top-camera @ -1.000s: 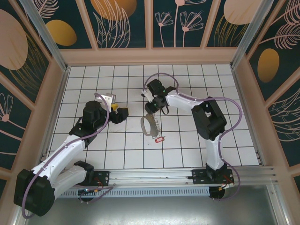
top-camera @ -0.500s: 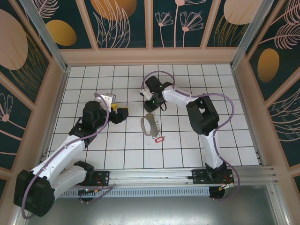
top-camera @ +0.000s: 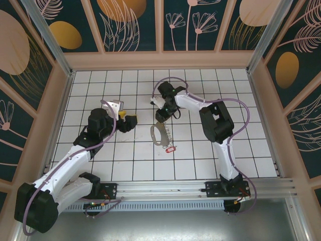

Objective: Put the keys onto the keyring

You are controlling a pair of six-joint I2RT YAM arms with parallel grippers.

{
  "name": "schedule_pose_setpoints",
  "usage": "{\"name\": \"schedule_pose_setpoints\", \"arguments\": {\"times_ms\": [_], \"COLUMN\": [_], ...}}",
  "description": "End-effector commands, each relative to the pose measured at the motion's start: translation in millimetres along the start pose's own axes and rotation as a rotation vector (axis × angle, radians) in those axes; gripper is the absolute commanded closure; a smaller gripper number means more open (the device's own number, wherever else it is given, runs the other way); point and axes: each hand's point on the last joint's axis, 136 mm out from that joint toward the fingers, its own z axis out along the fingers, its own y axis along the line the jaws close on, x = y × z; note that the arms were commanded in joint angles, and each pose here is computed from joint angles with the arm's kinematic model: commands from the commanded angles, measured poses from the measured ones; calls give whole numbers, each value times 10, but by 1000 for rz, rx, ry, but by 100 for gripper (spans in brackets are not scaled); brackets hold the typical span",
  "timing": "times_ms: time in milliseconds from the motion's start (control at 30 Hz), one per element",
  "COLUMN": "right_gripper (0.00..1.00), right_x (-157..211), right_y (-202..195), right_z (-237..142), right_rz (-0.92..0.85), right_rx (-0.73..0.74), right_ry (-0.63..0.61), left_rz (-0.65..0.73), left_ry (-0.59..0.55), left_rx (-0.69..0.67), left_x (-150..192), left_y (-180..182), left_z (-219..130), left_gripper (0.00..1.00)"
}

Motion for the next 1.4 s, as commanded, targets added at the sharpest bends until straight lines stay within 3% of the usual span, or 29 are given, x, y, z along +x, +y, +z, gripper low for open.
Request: {"name": "schedule_pose_setpoints", "arguments": {"times_ms": [0, 367, 533, 667, 833, 1000, 1133, 1367], "right_gripper": [74, 80, 72, 73, 81, 99, 100, 100], "right_x": [49, 46, 8, -17, -45, -104, -229, -343], "right_y": [48, 10, 18, 5, 2, 17, 177, 872], "right_z": [44, 66, 76, 95, 96, -4, -203, -753], "right_rz": [-11, -12, -12, -13, -12, -28, -86, -305], "right_rx": [-40, -33, -30, -26, -26, -8, -17, -70], "right_ry": [32, 42, 36, 38, 35, 12, -48, -252], "left_rz": [22, 22, 22, 24, 24, 23, 22, 25], "left_ry": [-3, -3, -4, -9, -8, -11, -27, -45], "left_rx": [-5, -11, -9, -8, -10, -9, 10, 25], "left_x": [9, 14, 14, 5, 9, -9, -95, -196], "left_y": [4, 14, 13, 8, 12, 8, -45, -114], "left_z": [-20, -23, -21, -32, -29, -27, -38, -115], "left_gripper": [29, 29, 29, 29, 29, 29, 29, 29]}}
